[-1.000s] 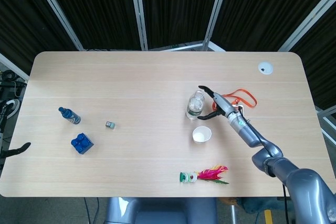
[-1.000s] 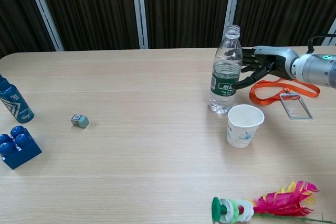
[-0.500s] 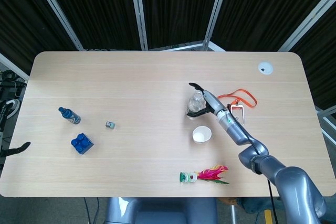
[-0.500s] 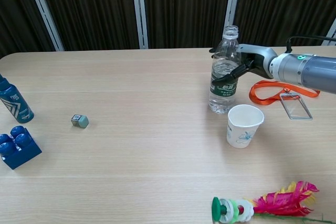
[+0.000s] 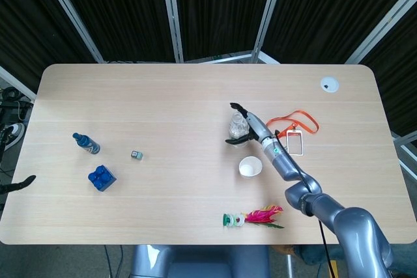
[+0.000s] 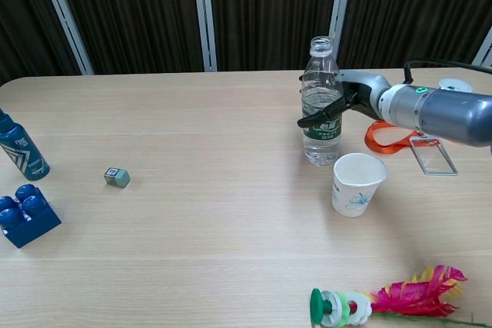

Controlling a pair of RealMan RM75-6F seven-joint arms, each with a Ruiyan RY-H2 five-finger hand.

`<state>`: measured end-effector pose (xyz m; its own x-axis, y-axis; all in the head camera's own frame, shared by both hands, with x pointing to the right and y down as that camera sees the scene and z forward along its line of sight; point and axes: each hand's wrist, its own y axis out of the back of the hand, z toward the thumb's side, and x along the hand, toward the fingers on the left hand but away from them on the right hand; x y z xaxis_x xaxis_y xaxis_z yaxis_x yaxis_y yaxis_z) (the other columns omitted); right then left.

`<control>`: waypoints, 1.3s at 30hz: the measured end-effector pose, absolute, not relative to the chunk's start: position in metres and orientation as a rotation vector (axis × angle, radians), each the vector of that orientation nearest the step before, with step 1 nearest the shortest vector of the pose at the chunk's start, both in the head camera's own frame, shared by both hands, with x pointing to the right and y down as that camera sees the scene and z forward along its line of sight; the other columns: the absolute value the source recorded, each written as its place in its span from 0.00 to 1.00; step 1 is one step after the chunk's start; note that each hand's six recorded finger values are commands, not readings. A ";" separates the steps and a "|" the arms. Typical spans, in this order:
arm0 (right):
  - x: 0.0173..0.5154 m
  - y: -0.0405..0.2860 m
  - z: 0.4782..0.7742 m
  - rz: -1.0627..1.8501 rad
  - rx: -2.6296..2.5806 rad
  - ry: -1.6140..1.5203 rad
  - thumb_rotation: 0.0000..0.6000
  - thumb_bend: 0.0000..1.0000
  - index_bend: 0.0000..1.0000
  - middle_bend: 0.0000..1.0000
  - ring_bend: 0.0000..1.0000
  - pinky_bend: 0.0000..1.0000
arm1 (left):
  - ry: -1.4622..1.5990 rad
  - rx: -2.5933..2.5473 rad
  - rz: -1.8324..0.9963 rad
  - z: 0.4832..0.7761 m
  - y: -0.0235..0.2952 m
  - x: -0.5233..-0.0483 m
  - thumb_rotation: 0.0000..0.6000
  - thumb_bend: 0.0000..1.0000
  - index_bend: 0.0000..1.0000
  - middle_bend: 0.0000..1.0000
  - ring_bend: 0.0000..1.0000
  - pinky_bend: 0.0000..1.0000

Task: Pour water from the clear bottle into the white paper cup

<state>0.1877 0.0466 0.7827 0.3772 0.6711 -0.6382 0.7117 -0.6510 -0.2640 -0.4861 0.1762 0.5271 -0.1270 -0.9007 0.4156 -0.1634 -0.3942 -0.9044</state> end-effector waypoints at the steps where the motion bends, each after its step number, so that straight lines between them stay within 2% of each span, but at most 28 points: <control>1: 0.188 0.047 0.783 -1.144 2.553 1.294 1.00 0.00 0.21 0.30 0.13 0.01 | 1.204 -1.544 -1.577 0.527 0.176 -0.486 1.00 0.00 0.00 0.00 0.00 0.00; 3: 0.188 0.046 0.784 -1.136 2.536 1.311 1.00 0.00 0.30 0.42 0.24 0.05 | 1.205 -1.547 -1.576 0.527 0.176 -0.486 1.00 0.00 0.00 0.00 0.00 0.00; 4: 0.188 0.046 0.785 -1.132 2.530 1.319 1.00 0.00 0.35 0.47 0.30 0.11 | 1.205 -1.549 -1.576 0.528 0.176 -0.486 1.00 0.00 0.00 0.00 0.00 0.00; 5: 0.188 0.046 0.785 -1.128 2.525 1.326 1.00 0.01 0.37 0.50 0.32 0.15 | 1.205 -1.551 -1.576 0.528 0.176 -0.486 1.00 0.00 0.00 0.00 0.00 0.00; 7: 0.188 0.046 0.785 -1.129 2.521 1.329 1.00 0.08 0.50 0.57 0.41 0.28 | 1.207 -1.552 -1.573 0.527 0.175 -0.486 1.00 0.00 0.00 0.00 0.00 0.00; 10: 0.187 0.047 0.786 -1.121 2.510 1.322 1.00 0.16 0.60 0.61 0.49 0.38 | 1.221 -1.559 -1.567 0.527 0.175 -0.487 1.00 0.00 0.00 0.00 0.00 0.00; 16: 0.189 0.048 0.786 -1.129 2.513 1.311 1.00 0.21 0.61 0.60 0.52 0.44 | 1.218 -1.563 -1.575 0.529 0.174 -0.488 1.00 0.00 0.00 0.00 0.00 0.00; 23: 0.195 0.036 0.774 -1.098 2.541 1.395 1.00 0.25 0.61 0.60 0.52 0.45 | 1.222 -1.577 -1.574 0.531 0.173 -0.488 1.00 0.00 0.00 0.00 0.00 0.00; 33: 0.226 0.007 0.733 -1.059 2.617 1.615 1.00 0.25 0.61 0.60 0.52 0.45 | 1.217 -1.615 -1.536 0.527 0.174 -0.482 1.00 0.00 0.00 0.00 0.00 0.00; 39: 0.255 0.013 0.706 -1.124 2.696 1.678 1.00 0.26 0.61 0.60 0.52 0.45 | 1.210 -1.665 -1.485 0.522 0.174 -0.474 1.00 0.00 0.00 0.00 0.00 0.00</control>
<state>0.2546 0.0132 0.7065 0.2904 0.8622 -0.4152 0.7117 -0.4846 -0.5085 -0.4737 0.1743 0.5224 -0.0389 -0.9024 0.4292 -0.2380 -0.4088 -0.8810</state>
